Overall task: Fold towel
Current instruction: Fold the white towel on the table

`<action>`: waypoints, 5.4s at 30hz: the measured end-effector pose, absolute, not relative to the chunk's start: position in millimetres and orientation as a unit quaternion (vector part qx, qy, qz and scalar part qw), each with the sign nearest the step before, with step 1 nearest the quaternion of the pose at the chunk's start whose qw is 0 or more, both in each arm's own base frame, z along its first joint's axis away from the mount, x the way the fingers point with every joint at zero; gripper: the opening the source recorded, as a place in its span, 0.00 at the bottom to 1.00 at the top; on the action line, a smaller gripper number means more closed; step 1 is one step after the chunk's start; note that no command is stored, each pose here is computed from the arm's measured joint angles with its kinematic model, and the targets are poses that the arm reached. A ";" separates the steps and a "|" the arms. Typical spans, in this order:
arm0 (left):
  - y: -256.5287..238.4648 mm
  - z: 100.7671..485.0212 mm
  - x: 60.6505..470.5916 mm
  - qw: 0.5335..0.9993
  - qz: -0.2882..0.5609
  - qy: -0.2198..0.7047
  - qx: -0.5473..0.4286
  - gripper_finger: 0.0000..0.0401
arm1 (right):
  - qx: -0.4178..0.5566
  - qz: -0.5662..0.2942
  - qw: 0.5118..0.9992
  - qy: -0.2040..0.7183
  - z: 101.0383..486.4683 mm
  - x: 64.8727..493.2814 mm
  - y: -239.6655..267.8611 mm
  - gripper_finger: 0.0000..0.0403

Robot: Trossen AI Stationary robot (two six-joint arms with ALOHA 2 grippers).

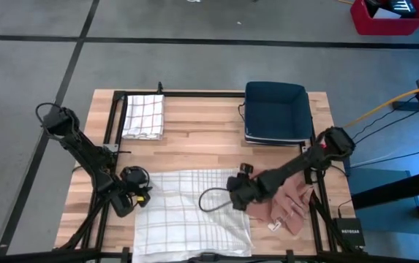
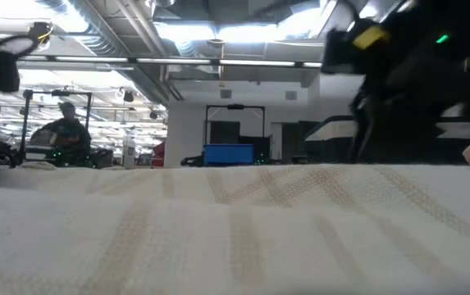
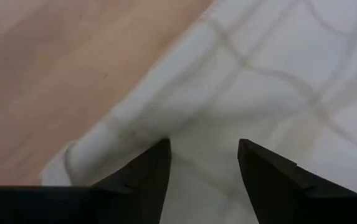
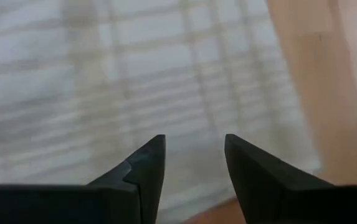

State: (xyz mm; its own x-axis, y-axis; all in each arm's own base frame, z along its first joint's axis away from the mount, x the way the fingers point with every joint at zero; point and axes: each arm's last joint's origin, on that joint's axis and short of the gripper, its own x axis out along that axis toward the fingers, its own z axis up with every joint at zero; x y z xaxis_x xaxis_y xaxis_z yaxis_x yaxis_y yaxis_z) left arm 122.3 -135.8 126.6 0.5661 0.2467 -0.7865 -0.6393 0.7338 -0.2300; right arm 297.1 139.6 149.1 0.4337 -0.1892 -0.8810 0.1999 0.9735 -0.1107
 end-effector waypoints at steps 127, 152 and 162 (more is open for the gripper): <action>-63.2 186.9 148.4 0.836 0.270 0.394 -0.269 0.01 | 0.050 0.073 0.957 0.275 109.1 496.7 -6.2 0.41; -43.4 192.6 122.7 0.795 0.411 0.289 -0.340 0.02 | 0.025 0.072 0.932 0.354 95.7 495.1 22.9 0.06; -43.9 190.5 121.1 0.799 0.394 0.333 -0.309 0.19 | 0.060 0.031 0.938 0.340 98.0 497.0 21.6 0.24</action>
State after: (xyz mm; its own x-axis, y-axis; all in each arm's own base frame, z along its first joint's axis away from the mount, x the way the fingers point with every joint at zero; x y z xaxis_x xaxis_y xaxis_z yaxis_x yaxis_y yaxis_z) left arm 121.1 -43.9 190.5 0.4676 0.4244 -0.7754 -0.8354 0.4989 -0.2307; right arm 497.0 21.6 98.0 0.7674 0.0987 -0.6336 -0.0175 0.9909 0.1332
